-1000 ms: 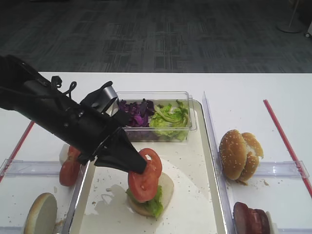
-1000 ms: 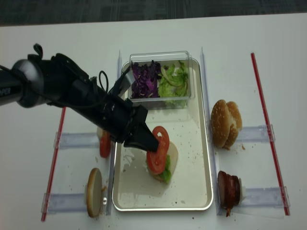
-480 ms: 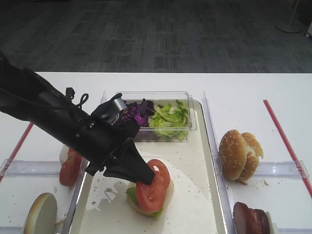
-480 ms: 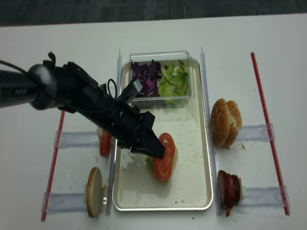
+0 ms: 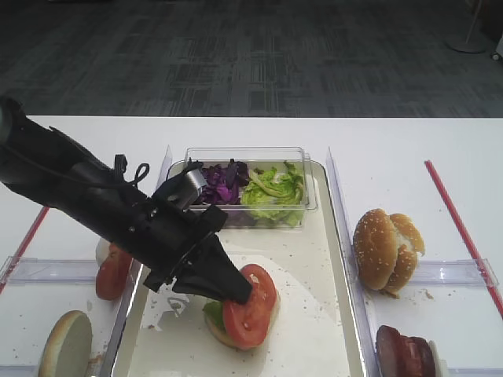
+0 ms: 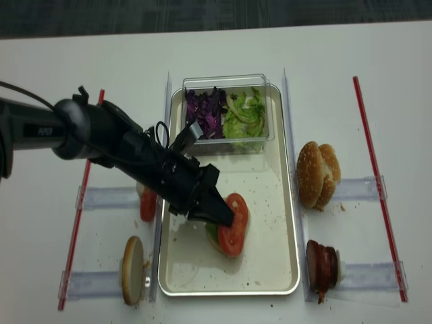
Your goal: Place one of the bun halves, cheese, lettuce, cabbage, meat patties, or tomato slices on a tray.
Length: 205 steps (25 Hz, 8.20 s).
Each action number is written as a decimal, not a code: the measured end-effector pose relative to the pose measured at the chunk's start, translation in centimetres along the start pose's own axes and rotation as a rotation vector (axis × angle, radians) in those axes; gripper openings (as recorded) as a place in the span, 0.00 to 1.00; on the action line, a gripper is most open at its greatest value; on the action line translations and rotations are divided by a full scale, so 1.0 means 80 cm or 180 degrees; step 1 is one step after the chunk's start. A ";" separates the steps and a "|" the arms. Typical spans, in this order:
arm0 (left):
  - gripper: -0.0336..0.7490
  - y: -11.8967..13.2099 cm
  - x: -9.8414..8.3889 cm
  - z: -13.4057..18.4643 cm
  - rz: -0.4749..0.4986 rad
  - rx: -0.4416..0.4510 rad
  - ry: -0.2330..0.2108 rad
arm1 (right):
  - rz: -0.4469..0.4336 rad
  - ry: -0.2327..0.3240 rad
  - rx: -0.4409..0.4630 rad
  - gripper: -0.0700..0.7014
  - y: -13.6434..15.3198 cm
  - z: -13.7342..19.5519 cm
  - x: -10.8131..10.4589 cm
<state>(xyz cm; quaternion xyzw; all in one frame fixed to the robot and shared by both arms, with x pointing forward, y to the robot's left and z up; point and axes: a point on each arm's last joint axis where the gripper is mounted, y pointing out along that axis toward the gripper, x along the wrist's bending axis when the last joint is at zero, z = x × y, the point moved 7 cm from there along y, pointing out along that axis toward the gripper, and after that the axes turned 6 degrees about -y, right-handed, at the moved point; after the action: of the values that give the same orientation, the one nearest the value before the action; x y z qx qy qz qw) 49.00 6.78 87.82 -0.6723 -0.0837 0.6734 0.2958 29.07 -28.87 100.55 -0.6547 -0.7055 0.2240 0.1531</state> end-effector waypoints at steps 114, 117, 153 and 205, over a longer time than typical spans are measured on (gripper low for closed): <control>0.89 -0.011 0.016 0.001 -0.0133 0.0029 -0.0022 | 0.0000 0.0007 0.0000 0.67 0.000 0.000 0.000; 0.89 -0.011 0.016 0.002 -0.0140 0.0036 -0.0018 | 0.0000 0.0007 0.0000 0.67 0.000 0.000 0.000; 0.89 -0.104 -0.034 -0.093 -0.2779 -0.0101 0.0763 | 0.0000 0.0007 0.0000 0.67 0.000 0.000 0.000; 0.89 -0.319 0.093 -0.089 -0.3413 -0.1006 -0.0740 | 0.0000 -0.0005 0.0000 0.67 0.000 0.000 0.000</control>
<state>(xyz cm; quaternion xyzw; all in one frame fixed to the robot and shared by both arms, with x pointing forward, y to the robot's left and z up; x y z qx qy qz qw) 63.65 29.27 93.90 -0.4934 -0.5448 0.4780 0.4809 29.07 -28.87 100.55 -0.6546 -0.7056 0.2245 0.1526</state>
